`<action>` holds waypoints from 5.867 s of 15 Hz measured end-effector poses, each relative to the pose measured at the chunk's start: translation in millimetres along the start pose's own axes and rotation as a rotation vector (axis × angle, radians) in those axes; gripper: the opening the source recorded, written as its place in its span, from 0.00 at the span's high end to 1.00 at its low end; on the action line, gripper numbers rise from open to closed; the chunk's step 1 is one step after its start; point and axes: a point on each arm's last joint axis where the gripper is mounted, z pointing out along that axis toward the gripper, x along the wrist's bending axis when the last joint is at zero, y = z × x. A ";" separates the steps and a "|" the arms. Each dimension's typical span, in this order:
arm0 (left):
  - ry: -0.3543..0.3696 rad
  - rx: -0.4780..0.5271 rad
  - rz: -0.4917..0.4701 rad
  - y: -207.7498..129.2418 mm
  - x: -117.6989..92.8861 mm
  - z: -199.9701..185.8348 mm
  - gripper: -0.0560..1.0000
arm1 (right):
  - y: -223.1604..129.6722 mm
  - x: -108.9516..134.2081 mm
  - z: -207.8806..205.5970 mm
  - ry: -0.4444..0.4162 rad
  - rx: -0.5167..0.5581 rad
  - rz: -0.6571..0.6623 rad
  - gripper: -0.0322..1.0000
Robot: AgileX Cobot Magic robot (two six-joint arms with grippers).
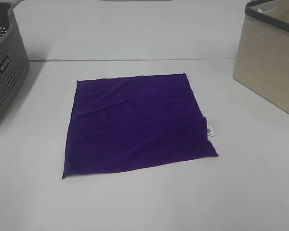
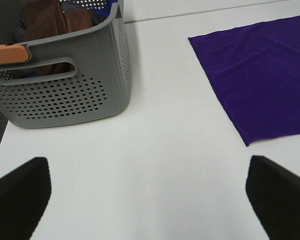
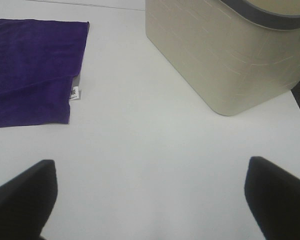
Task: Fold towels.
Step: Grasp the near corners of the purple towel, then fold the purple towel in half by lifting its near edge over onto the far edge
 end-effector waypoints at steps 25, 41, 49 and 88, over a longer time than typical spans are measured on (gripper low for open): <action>-0.224 0.618 -0.152 82.8 12.3 128.9 0.01 | 103.6 13.4 188.5 0.304 0.604 0.074 0.01; -0.677 0.913 -0.386 -32.3 -18.4 331.1 0.01 | 23.5 -16.3 372.7 0.771 0.874 0.378 0.03; -0.632 0.894 -0.380 -33.3 -15.7 334.8 0.01 | 5.0 -12.9 384.1 0.846 0.871 0.368 0.03; -0.581 1.116 -0.231 -27.6 -128.9 389.5 0.95 | -25.1 109.1 408.3 0.584 1.003 0.129 0.94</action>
